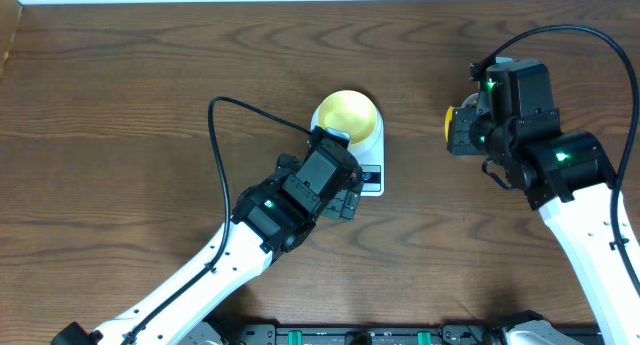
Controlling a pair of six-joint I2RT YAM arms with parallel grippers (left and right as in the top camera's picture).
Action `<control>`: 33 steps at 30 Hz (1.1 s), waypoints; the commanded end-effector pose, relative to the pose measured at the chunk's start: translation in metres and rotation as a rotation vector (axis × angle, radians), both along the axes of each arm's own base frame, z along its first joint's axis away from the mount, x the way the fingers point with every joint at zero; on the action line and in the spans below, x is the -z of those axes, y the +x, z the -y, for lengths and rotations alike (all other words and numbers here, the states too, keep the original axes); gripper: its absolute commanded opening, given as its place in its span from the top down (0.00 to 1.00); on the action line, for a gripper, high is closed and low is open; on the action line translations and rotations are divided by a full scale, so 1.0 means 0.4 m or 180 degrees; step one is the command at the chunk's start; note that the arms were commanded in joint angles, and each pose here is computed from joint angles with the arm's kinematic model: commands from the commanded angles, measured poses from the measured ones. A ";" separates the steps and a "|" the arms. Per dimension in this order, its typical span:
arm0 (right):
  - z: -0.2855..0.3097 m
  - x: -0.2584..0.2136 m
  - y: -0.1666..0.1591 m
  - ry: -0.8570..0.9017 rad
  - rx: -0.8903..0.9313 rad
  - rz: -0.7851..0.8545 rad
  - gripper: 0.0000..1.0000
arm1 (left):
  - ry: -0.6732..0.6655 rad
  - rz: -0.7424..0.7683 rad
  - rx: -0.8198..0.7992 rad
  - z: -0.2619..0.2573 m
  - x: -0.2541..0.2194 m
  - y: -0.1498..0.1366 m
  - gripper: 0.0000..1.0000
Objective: Scoop item into bowl and weigh 50g on scale
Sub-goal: 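Pull the left gripper back from the scale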
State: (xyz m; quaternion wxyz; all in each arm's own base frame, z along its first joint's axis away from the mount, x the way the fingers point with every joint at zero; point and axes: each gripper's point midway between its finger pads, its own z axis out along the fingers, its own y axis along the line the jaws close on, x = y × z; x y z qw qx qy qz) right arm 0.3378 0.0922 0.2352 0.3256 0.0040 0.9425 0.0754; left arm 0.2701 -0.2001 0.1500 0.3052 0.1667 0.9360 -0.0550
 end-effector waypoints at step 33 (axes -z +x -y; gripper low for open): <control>0.022 -0.011 -0.001 -0.0122 0.0072 0.0014 0.99 | 0.0072 -0.0022 0.0110 -0.004 0.009 -0.010 0.02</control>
